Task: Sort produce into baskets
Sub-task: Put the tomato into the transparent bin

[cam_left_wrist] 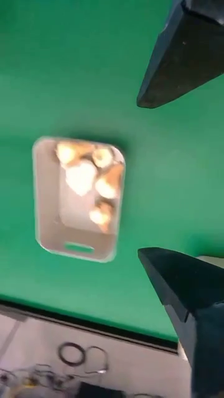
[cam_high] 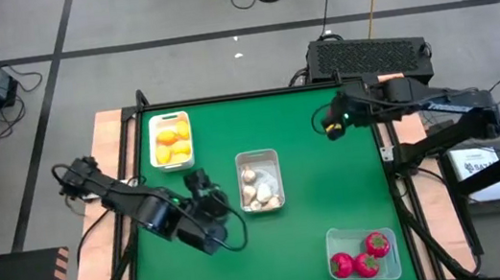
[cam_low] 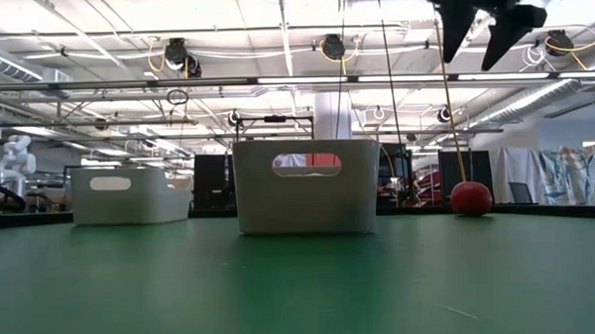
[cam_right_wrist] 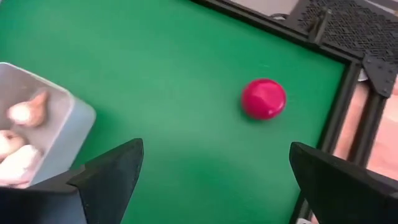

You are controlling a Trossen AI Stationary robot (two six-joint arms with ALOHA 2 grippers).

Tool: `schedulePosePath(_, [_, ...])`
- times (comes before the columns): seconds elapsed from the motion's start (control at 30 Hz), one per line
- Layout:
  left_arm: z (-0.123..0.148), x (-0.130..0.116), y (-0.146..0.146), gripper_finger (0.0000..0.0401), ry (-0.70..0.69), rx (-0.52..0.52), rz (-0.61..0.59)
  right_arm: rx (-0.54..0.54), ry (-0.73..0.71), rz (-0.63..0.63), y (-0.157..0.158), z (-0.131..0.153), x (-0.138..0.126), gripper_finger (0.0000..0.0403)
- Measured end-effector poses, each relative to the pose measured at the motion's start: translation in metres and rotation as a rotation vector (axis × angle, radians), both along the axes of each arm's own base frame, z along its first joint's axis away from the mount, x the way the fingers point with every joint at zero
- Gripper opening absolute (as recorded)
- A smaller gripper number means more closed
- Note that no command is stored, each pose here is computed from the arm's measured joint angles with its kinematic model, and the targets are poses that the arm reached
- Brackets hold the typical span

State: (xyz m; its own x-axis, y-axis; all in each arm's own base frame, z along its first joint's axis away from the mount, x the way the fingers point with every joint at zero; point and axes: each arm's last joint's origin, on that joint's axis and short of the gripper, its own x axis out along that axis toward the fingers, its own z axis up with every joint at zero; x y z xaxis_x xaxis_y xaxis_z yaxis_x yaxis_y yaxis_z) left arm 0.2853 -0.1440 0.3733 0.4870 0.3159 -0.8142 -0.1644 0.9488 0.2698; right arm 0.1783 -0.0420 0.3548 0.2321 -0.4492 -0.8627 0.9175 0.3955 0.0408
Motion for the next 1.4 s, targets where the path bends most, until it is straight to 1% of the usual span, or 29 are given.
schedulePosePath(0.17, [-0.009,-0.029,0.017,0.0391,-0.044,-0.040,0.112,-0.007,0.058,-0.035,-0.023,-0.010,0.002,0.0394])
schedulePosePath(0.3, [-0.024,-0.041,0.024,0.0391,-0.135,-0.122,0.166,0.052,0.058,-0.026,-0.047,-0.032,0.005,0.0394])
schedulePosePath(0.37, [-0.032,-0.044,0.026,0.0391,-0.187,-0.164,0.174,0.059,0.043,-0.034,-0.059,-0.043,0.004,0.0394])
schedulePosePath(0.5, [-0.048,-0.045,0.026,0.0391,-0.254,-0.224,0.170,0.062,0.049,-0.122,-0.079,-0.065,-0.004,0.0394])
schedulePosePath(0.6, [-0.058,-0.044,0.027,0.0391,-0.254,-0.261,0.185,0.076,0.054,-0.206,-0.090,-0.084,-0.012,0.0394])
schedulePosePath(0.77, [-0.068,-0.043,0.028,0.0391,-0.234,-0.289,0.206,0.054,0.018,-0.266,-0.103,-0.113,-0.019,0.0394])
schedulePosePath(0.9, [-0.067,-0.041,0.028,0.0391,-0.246,-0.305,0.207,0.038,-0.008,-0.300,-0.111,-0.128,-0.025,0.0394])
schedulePosePath(1.03, [-0.067,-0.041,0.030,0.0391,-0.247,-0.307,0.211,0.061,-0.042,-0.315,-0.118,-0.138,-0.028,0.0394])
schedulePosePath(1.27, [-0.067,-0.036,0.040,0.0391,-0.244,-0.306,0.239,0.088,0.006,-0.315,-0.129,-0.157,-0.020,0.0393])
schedulePosePath(1.4, [-0.067,-0.034,0.043,0.0391,-0.234,-0.317,0.232,0.131,0.059,-0.325,-0.133,-0.171,-0.016,0.0393])
